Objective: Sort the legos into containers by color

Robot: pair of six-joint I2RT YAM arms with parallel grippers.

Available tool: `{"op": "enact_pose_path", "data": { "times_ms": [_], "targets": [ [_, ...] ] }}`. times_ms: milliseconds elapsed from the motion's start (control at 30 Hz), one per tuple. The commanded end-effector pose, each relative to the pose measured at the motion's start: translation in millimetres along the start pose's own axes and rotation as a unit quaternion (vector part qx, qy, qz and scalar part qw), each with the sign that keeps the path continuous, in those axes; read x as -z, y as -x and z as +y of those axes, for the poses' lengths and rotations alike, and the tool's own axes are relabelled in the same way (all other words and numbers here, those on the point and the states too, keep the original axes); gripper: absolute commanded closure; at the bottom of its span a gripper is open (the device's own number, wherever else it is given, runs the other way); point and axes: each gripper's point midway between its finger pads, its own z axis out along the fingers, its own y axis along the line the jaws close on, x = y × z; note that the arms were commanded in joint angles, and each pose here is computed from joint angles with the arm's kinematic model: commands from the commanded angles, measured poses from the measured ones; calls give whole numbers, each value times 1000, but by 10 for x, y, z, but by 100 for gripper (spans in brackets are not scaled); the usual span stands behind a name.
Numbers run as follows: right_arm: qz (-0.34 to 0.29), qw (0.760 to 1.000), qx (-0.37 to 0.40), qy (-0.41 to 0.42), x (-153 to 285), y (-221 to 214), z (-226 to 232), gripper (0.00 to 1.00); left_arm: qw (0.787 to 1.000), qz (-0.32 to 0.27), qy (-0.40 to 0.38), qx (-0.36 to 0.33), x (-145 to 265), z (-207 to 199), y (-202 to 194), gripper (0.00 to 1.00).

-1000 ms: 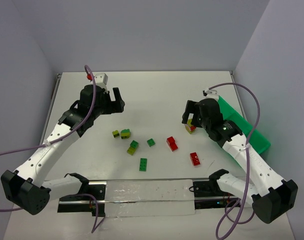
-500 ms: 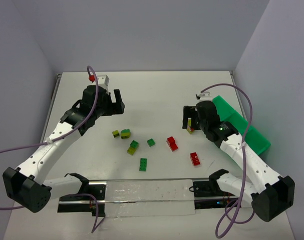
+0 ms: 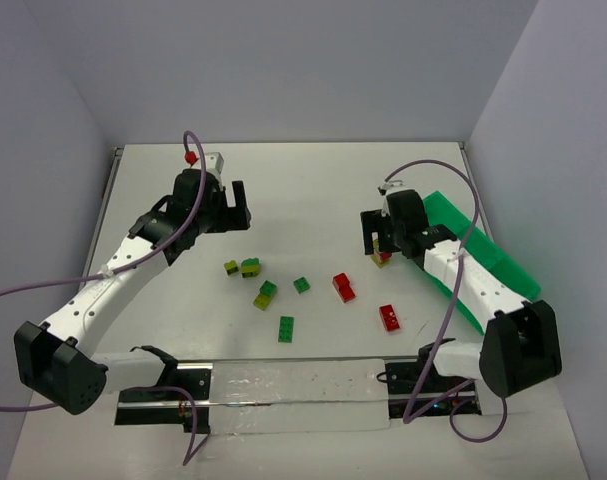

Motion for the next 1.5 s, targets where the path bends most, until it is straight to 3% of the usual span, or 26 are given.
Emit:
{"op": "enact_pose_path", "data": {
  "times_ms": [0,200,567,900,1167,1467],
  "targets": [
    [-36,999,21,-7,-88,339,-39,9,1000,-18,-8,-8,80,-73,163,1],
    [-15,999,29,-18,-237,272,-119,12,1000,-14,2,-11,80,-22,103,1],
    [3,1000,25,-14,-346,94,-111,45,1000,-10,19,-17,68,57,54,1],
    [24,999,31,-20,-400,5,-137,40,1000,-8,23,-17,68,71,26,1],
    [30,999,32,-18,-412,-39,-130,50,1000,-8,23,-17,67,63,29,1],
    [48,998,33,-22,-458,-144,-149,47,1000,-8,25,-15,91,77,9,1]
  ]
}}
